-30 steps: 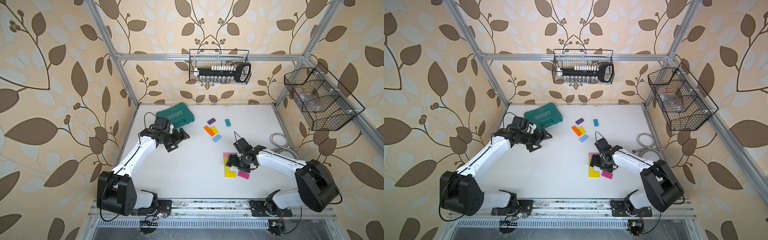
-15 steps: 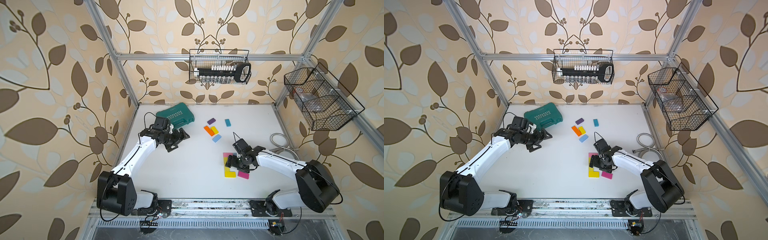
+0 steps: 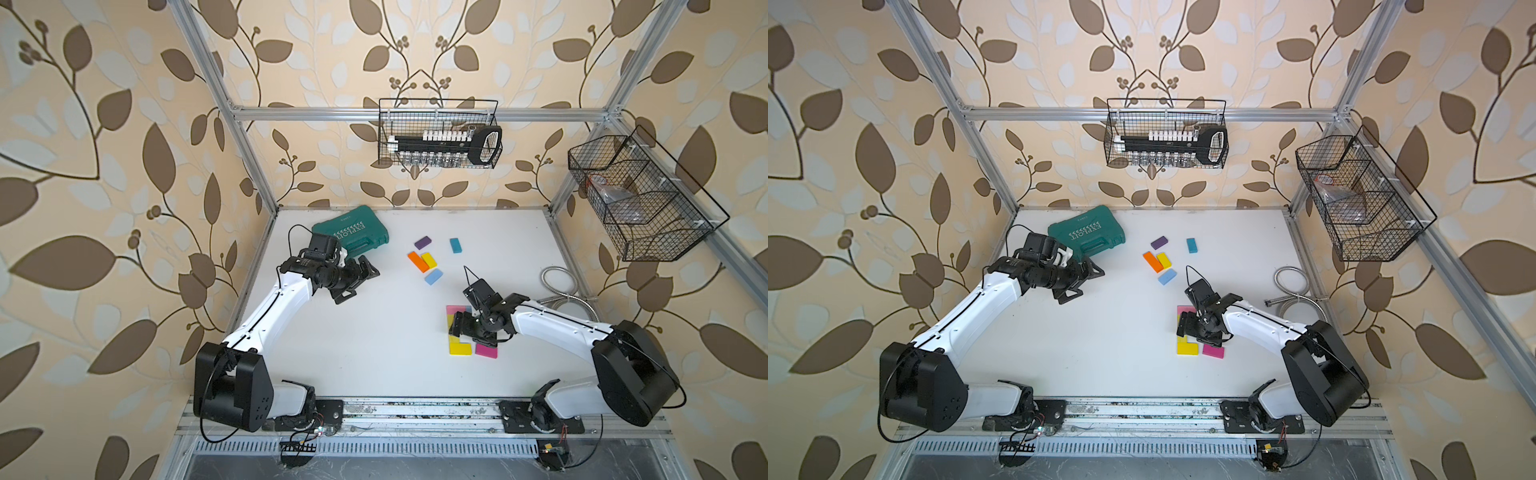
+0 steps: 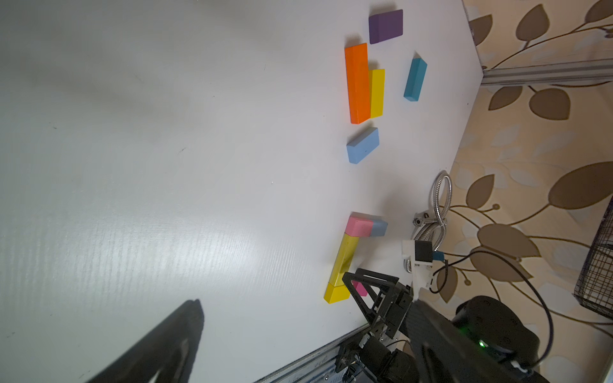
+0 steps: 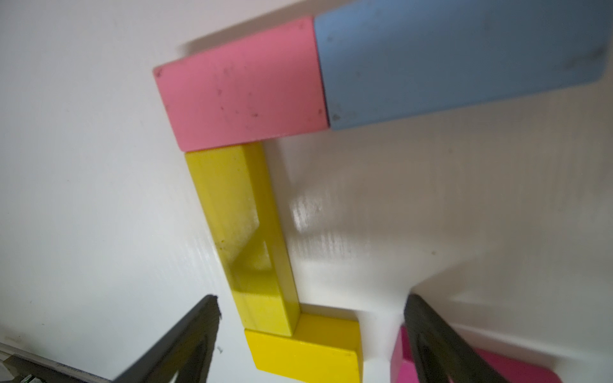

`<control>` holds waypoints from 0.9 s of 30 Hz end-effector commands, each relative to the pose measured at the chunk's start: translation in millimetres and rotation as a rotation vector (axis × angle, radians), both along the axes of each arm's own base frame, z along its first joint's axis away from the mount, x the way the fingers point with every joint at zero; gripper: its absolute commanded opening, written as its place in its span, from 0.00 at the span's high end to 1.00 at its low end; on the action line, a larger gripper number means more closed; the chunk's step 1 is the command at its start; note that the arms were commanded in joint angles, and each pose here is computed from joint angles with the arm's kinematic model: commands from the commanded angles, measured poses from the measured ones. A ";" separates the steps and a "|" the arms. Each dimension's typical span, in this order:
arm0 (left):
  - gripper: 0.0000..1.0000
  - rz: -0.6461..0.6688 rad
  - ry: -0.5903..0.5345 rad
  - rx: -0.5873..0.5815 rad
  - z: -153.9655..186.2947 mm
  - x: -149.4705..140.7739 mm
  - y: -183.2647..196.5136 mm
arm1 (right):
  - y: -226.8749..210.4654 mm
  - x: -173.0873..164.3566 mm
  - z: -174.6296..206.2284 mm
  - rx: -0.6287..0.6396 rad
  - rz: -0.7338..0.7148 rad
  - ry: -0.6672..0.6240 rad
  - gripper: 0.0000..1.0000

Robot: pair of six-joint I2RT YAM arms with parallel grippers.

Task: Assemble the letter c with building blocks
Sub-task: Assemble the building block at the center of the board.

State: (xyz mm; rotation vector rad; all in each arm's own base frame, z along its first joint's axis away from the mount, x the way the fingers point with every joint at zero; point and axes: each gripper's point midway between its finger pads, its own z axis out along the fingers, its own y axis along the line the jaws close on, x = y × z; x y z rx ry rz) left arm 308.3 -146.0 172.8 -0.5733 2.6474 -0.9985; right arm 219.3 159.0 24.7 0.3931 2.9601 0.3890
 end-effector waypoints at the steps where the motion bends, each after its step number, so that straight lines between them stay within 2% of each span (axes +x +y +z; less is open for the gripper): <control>1: 0.01 -0.002 -0.013 -0.012 3.2 -1.9 -2.8 | -3.5 -9.8 -5.6 -0.014 -0.005 0.029 0.14; 6: 0.01 -0.003 -0.014 -0.011 3.0 -2.0 -2.8 | -1.5 -7.4 1.2 -0.007 -0.006 0.016 0.14; 13: 0.01 -0.005 -0.018 -0.010 5.4 -1.9 -2.8 | -12.4 0.6 30.4 -0.032 -0.045 -0.058 0.13; 16: 0.01 -0.006 -0.021 -0.010 6.4 -2.1 -2.7 | -29.6 -4.4 35.2 -0.062 -0.126 -0.053 0.11; 22: 0.01 -0.009 -0.020 -0.012 6.4 -2.4 -3.1 | -71.6 -27.0 27.4 -0.107 -0.273 -0.019 0.10; 27: 0.01 -0.007 -0.015 -0.014 5.2 -1.1 -3.6 | -78.0 -37.7 16.9 -0.075 -0.309 0.008 0.10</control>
